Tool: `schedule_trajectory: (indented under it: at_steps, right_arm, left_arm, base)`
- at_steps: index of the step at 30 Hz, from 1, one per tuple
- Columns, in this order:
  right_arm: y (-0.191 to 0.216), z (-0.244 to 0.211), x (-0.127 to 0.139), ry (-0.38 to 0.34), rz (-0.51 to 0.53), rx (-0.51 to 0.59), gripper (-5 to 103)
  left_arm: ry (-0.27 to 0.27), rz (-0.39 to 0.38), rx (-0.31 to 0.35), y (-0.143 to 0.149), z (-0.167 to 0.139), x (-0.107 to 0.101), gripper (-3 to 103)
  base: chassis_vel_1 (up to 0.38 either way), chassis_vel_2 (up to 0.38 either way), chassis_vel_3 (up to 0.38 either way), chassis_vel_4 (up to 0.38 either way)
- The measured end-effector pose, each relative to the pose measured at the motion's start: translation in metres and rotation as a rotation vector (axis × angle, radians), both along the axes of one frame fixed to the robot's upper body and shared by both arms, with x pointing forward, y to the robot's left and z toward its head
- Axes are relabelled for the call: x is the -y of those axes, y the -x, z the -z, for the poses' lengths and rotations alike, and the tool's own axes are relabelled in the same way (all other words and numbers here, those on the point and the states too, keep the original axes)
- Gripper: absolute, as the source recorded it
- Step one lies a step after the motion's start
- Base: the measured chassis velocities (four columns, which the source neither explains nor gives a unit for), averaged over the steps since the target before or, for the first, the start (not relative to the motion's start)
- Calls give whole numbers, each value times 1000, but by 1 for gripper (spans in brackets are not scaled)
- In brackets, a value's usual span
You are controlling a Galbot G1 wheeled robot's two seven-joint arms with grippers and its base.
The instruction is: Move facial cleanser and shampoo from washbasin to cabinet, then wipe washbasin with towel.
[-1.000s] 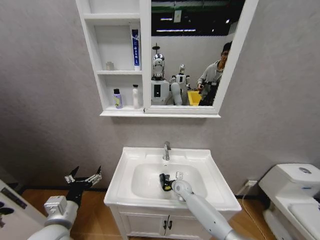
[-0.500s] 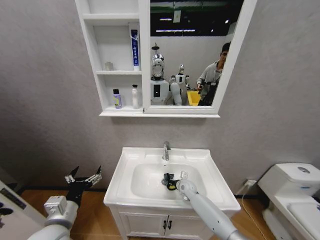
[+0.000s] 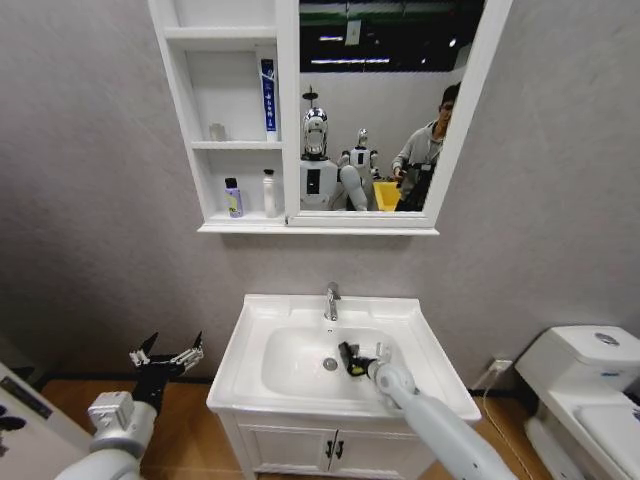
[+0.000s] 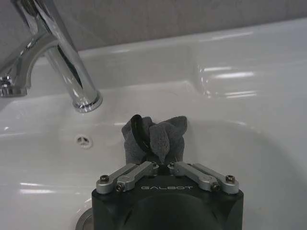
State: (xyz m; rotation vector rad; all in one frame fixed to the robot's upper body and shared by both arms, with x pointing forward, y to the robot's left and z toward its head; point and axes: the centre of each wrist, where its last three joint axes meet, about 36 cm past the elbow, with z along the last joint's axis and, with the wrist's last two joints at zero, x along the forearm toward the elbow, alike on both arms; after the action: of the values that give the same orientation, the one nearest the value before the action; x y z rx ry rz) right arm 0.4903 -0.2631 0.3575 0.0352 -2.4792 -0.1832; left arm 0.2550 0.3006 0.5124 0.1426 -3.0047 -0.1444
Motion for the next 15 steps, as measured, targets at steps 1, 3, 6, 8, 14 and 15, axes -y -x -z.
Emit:
schedule_trajectory:
  at_steps: [1, 3, 6, 8, 14, 15]
  right_arm:
    - [2, -7, 7, 13, 2, 18, 2]
    - [8, -15, 17, 31, 4, 41, 2]
    - [16, -26, 28, 59, 1, 90, 2]
    - [21, -34, 36, 86, -12, 149, 2]
    - [22, -52, 69, 123, 22, 229, 2]
    - [22, -52, 69, 123, 22, 229, 2]
  left_arm:
    - [0, 0, 0, 0, 0, 0, 100]
    - [0, 0, 0, 0, 0, 0, 100]
    - [0, 0, 0, 0, 0, 0, 100]
    - [0, 0, 0, 0, 0, 0, 100]
    - [0, 0, 0, 0, 0, 0, 100]
    - [0, 0, 0, 0, 0, 0, 100]
  base:
    - [0, 0, 0, 0]
    - [0, 0, 0, 0]
    - [0, 0, 0, 0]
    - [0, 0, 0, 0]
    - [0, 0, 0, 0]
    - [0, 0, 0, 0]
